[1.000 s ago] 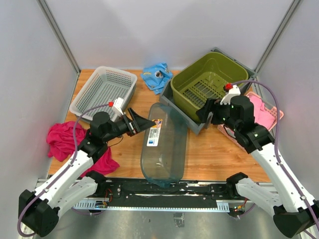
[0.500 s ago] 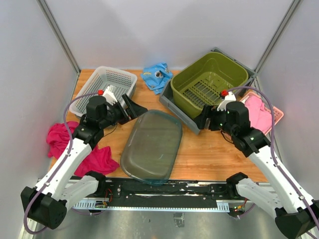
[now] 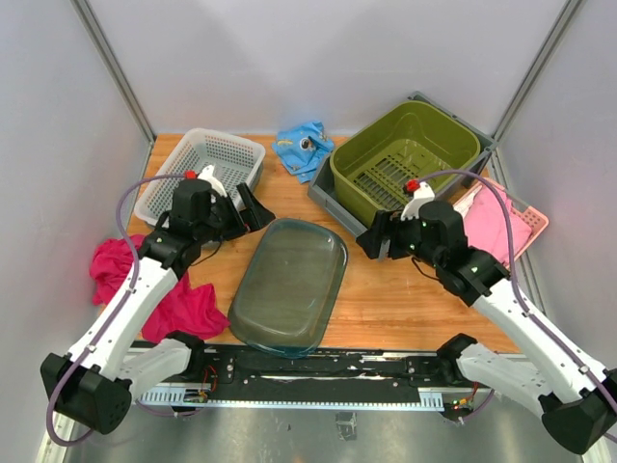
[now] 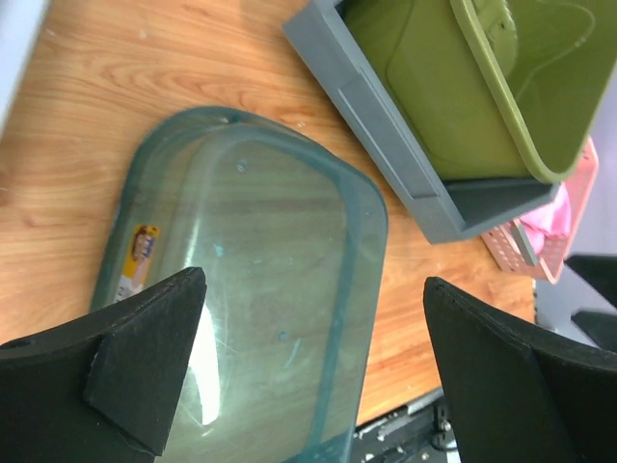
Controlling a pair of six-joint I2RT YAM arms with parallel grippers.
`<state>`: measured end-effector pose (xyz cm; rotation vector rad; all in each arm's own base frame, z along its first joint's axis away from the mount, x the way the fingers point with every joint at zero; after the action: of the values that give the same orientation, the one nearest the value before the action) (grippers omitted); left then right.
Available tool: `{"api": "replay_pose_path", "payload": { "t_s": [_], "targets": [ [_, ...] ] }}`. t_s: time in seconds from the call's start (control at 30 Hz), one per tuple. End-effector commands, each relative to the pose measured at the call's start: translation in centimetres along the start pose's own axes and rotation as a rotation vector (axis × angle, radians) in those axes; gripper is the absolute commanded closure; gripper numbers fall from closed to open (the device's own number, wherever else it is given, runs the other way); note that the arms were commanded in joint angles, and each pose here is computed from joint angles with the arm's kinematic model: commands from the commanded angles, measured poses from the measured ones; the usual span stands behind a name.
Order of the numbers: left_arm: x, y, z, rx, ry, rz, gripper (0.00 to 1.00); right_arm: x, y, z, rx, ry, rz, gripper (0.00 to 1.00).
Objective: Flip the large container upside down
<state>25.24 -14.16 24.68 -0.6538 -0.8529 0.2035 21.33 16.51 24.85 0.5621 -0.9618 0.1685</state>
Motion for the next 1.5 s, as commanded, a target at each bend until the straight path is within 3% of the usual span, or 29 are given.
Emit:
{"api": "replay_pose_path", "payload": {
  "t_s": [0.0,0.27,0.47,0.57,0.77,0.9,1.03,1.17,1.27,1.47],
  "targets": [
    [2.7,1.5,0.7,0.188,-0.075,-0.074,0.01,0.0,1.8,-0.4,0.034,-0.011,0.041,0.16],
    [6.1,3.0,-0.1,0.432,-0.067,-0.165,0.01,-1.6,4.3,-0.8,0.049,0.045,0.172,0.16],
    [8.5,4.6,-3.2,0.534,-0.082,-0.340,0.01,-1.7,2.7,-0.7,-0.046,0.051,0.228,0.16],
    [9.1,5.3,-5.2,0.583,-0.029,-0.403,0.02,-1.3,1.9,0.0,-0.096,0.039,0.245,0.16],
    [8.0,7.7,-9.9,0.617,0.040,-0.471,0.17,-1.5,0.8,0.8,-0.147,0.017,0.243,0.15],
    [7.5,9.6,-11.6,0.667,0.035,-0.487,0.20,-1.6,0.5,1.1,-0.164,0.024,0.240,0.15],
    [6.7,10.2,-13.0,0.636,0.054,-0.490,0.29,-1.7,0.4,1.1,-0.172,0.029,0.245,0.15],
    [6.1,10.9,-14.2,0.633,0.088,-0.500,0.43,-1.7,0.4,1.1,-0.172,0.034,0.244,0.16],
    [6.2,11.2,-14.5,0.646,0.077,-0.509,0.58,-1.8,0.4,1.1,-0.168,0.039,0.244,0.16],
    [6.9,10.9,-14.4,0.650,0.083,-0.524,0.75,-2.2,1.5,0.3,-0.106,0.083,0.242,0.17]
  ]
}}
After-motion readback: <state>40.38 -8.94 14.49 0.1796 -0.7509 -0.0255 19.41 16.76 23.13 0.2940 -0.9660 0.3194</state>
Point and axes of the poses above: each gripper's point midway between its finger pads, its own z axis back along the fingers, its own y axis along the line the jaws close on, x = y × z, the point moved 4 cm from there along z, back along the fingers
